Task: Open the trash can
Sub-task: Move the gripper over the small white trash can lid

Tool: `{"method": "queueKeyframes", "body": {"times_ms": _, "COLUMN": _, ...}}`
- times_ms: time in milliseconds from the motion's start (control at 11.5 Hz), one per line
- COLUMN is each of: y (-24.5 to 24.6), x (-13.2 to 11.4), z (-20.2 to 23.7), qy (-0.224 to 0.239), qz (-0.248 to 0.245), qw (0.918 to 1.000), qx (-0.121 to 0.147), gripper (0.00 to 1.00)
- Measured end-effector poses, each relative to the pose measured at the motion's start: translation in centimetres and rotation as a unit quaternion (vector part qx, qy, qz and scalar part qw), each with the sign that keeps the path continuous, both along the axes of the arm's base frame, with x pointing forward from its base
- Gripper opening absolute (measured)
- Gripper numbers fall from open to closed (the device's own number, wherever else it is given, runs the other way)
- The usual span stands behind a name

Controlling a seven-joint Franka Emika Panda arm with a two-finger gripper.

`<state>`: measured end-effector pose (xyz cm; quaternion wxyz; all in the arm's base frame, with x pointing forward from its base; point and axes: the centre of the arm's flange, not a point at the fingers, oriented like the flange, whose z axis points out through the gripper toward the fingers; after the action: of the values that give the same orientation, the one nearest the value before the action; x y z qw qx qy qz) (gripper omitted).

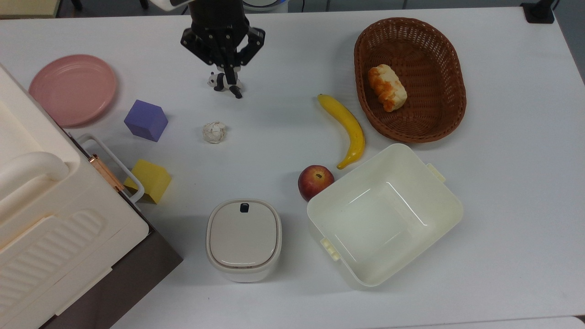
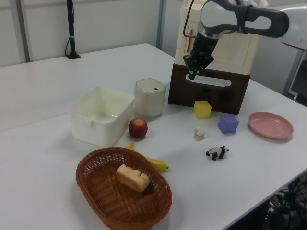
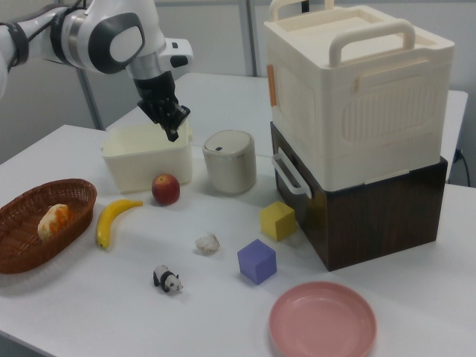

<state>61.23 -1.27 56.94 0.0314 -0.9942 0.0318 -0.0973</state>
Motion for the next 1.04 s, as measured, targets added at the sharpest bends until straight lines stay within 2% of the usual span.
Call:
{"method": "queueKeyframes", "body": {"times_ms": 173, "y": 0.8, "x": 1.5, "z": -1.1, "qy": -0.009, "qz": -0.008, "qw": 0.9999, "qx": 0.005, "gripper": 0.01}}
{"method": "queueKeyframes", "body": {"times_ms": 434, "y": 0.9, "x": 5.2, "z": -2.8, "qy": -0.037, "qz": -0.015, "qw": 0.9991, "qx": 0.011, "gripper": 0.01}}
{"method": "queueKeyframes", "body": {"times_ms": 780, "y": 0.3, "x": 9.1, "z": -3.9, "qy": -0.096, "qz": -0.022, "qw": 0.995, "qx": 0.013, "gripper": 0.01}}
{"method": "queueKeyframes", "body": {"times_ms": 1040, "y": 0.0, "x": 11.0, "z": -6.5, "qy": -0.13, "qz": -0.012, "qw": 0.9913, "qx": -0.019, "gripper": 0.01}}
